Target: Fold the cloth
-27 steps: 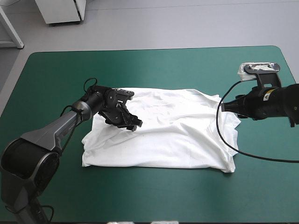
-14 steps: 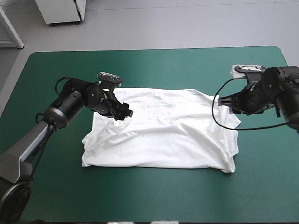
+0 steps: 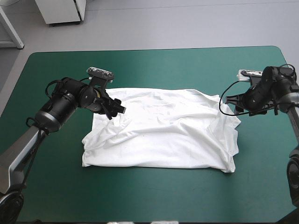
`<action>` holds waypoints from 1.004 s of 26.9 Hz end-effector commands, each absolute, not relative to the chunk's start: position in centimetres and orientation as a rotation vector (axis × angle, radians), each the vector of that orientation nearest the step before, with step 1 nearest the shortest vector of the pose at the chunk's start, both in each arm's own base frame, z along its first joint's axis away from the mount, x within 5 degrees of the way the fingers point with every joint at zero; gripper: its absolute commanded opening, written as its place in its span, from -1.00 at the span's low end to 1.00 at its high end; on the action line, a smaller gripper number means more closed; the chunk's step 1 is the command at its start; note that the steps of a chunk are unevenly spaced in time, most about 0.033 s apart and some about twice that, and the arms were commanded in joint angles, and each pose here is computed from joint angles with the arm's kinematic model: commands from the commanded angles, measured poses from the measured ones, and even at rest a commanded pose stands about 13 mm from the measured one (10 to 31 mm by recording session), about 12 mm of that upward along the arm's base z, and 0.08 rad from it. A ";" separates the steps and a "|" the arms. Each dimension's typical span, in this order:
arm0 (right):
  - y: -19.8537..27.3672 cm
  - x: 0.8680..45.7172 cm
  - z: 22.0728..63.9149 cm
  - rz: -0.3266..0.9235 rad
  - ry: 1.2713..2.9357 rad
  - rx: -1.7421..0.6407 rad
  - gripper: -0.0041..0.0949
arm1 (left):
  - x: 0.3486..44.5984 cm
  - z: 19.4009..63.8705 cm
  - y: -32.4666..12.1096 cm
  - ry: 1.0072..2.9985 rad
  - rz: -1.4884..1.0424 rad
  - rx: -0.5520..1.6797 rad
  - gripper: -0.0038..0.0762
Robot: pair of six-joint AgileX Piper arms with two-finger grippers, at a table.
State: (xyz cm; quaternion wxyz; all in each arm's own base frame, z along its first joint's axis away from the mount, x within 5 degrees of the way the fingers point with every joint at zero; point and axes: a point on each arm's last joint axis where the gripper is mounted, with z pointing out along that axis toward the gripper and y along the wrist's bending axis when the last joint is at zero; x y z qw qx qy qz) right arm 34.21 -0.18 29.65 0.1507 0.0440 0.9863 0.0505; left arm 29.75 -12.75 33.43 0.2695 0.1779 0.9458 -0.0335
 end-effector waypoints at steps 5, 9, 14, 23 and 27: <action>-0.4 35.1 28.4 0.129 2.766 0.123 0.07 | 30.1 35.6 -9.9 2.518 -0.218 0.230 0.46; -0.5 35.8 27.5 0.122 2.763 0.100 0.06 | 30.5 35.3 -8.0 2.574 -0.254 0.117 0.46; -0.4 36.2 25.9 0.134 2.809 0.117 0.06 | 30.7 35.2 -6.9 2.579 -0.189 0.109 0.46; -0.3 37.0 23.5 0.158 2.874 0.135 0.06 | 30.8 35.1 -6.7 2.578 -0.155 0.119 0.46; 0.0 37.1 22.1 0.207 2.943 0.159 -0.44 | 30.8 35.1 -6.7 2.578 -0.155 0.119 0.46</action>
